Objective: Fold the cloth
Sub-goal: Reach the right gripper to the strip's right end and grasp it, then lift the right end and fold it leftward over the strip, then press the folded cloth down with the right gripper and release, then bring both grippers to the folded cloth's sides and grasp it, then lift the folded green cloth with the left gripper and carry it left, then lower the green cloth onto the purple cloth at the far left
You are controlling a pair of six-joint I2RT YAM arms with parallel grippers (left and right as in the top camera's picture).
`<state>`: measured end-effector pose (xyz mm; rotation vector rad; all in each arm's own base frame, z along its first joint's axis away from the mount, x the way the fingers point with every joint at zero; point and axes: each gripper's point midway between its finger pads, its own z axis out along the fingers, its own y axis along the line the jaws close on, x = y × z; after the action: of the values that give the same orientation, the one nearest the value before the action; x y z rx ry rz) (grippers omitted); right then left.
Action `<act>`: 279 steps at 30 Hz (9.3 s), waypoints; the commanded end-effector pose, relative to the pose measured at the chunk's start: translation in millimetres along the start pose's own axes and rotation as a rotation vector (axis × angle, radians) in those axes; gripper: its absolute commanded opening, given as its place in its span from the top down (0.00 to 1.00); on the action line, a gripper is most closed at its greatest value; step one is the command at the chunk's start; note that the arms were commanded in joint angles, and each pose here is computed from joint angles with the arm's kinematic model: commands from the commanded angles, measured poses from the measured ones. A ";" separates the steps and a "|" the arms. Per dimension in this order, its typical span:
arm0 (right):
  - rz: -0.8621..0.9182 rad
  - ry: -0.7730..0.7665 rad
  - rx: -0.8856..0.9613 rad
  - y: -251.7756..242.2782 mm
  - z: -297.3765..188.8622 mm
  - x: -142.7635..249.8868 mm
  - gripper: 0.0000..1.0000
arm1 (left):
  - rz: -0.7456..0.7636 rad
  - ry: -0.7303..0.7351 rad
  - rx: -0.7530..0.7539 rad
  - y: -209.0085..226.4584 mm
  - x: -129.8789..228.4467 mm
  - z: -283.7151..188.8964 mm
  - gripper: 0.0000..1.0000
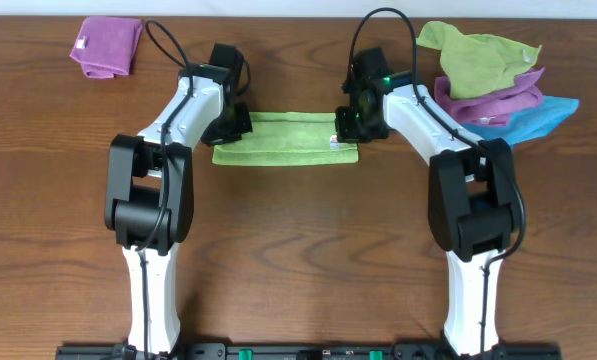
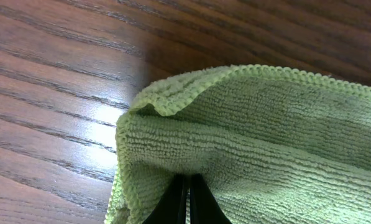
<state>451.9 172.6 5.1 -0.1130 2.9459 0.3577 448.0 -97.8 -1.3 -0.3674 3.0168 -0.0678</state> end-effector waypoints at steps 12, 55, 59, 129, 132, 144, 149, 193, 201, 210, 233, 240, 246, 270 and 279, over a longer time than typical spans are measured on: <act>-0.052 -0.279 -0.207 -35.5 -199.2 -29.8 0.01 | -0.009 0.070 -0.060 13.2 17.5 34.4 0.94; 0.164 0.010 -0.865 6.4 -5.7 29.7 0.01 | -0.011 0.050 -0.008 2.9 11.3 35.1 0.94; 0.142 0.005 -0.870 16.0 -4.1 27.9 0.01 | -0.011 0.051 -0.008 2.9 11.4 35.1 0.94; -0.326 -0.292 0.412 113.2 -48.8 -22.8 0.99 | -0.060 -0.594 0.375 32.3 33.6 -339.3 0.94; -0.337 -0.284 0.411 117.2 -43.0 -19.3 0.99 | -0.059 -0.604 0.378 32.6 34.2 -342.4 0.94; -0.379 -0.206 0.260 140.3 -18.6 -4.6 0.76 | -0.053 -0.624 0.385 33.1 36.0 -349.2 0.94; -0.403 -0.168 0.057 177.4 -12.8 6.4 0.59 | -0.053 -0.632 0.389 32.5 34.4 -350.6 0.94; -0.049 -0.151 0.190 -19.1 -27.8 -54.9 0.99 | -0.235 0.035 0.719 -49.2 -13.8 -58.9 0.09; -0.044 -0.122 0.158 -19.8 1.5 -48.9 0.99 | -0.125 0.086 0.735 -75.8 7.1 -40.0 0.02; -0.022 -0.086 0.084 -11.1 22.0 -42.6 0.99 | -0.030 0.049 0.684 -82.9 13.2 -31.9 0.02; -0.065 -0.056 -0.043 45.3 32.9 -28.3 0.99 | -0.108 0.108 0.763 -85.6 58.9 12.8 0.10; -0.066 -0.038 -0.047 45.4 32.4 -24.4 0.99 | -0.140 0.148 0.781 -83.3 70.7 17.8 0.94; -0.032 -0.025 -0.025 23.8 11.6 -35.0 0.99 | -0.191 0.092 0.861 -83.6 44.7 4.7 0.94; -0.065 -0.144 -0.016 -3.8 -63.0 -89.7 0.99 | -0.877 -0.801 1.073 139.0 -223.4 -174.1 0.94; -0.083 -0.144 -0.015 -4.1 -63.0 -89.7 0.99 | -0.935 -0.898 0.843 176.7 -235.9 -169.6 0.94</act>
<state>528.4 154.8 80.9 -0.1579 2.7959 0.3585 606.3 118.6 156.5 -1.2766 1.5595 -1.0165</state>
